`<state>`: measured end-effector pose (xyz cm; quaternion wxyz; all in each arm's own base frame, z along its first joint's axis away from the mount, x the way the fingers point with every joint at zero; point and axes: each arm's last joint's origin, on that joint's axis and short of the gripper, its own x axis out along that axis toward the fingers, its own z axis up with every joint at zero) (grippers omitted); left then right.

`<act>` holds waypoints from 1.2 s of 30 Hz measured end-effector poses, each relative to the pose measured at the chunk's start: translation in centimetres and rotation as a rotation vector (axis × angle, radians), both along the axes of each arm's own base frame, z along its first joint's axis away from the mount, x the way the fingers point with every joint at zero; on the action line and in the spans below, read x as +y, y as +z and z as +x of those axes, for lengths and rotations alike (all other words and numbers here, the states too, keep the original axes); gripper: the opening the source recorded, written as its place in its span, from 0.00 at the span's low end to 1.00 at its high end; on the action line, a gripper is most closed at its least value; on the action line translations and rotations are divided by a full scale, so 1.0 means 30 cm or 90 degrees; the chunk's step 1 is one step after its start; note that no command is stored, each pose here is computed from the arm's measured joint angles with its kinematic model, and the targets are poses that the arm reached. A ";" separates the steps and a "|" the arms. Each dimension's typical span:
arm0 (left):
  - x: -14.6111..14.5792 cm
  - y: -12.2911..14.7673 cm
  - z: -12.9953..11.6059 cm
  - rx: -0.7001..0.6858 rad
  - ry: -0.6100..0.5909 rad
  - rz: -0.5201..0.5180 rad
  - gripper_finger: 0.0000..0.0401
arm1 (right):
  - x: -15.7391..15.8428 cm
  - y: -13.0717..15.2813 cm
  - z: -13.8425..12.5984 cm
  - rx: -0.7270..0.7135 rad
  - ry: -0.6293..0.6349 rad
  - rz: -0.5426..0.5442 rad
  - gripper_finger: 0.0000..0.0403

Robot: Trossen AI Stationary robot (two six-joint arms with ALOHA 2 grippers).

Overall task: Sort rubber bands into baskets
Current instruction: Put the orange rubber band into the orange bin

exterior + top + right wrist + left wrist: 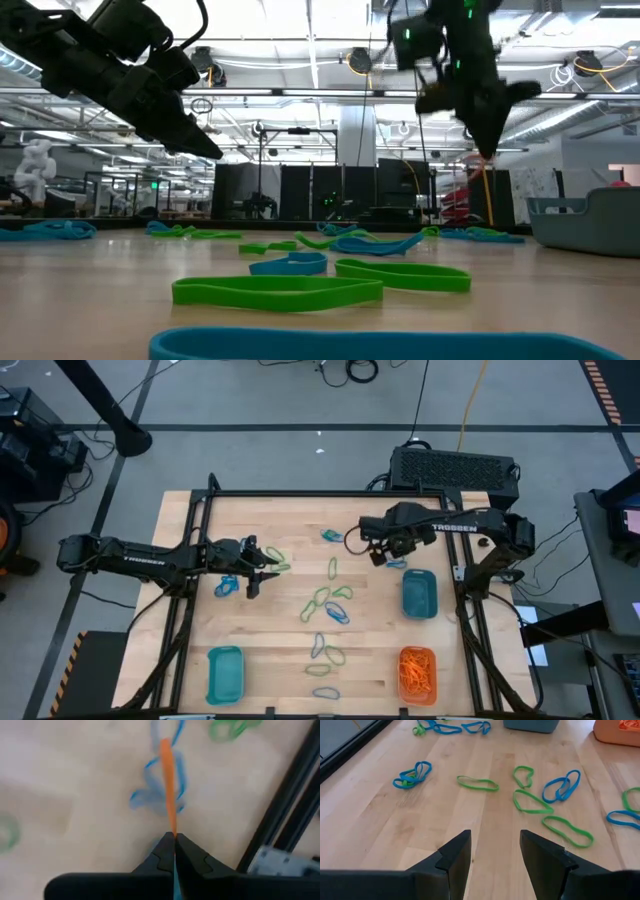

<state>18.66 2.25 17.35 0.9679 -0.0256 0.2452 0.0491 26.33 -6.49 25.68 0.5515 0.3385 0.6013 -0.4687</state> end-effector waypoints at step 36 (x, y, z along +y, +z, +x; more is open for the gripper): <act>-0.200 0.115 0.028 -0.248 -0.289 0.027 0.44 | 1.011 0.107 -0.116 -0.315 -0.093 0.236 0.00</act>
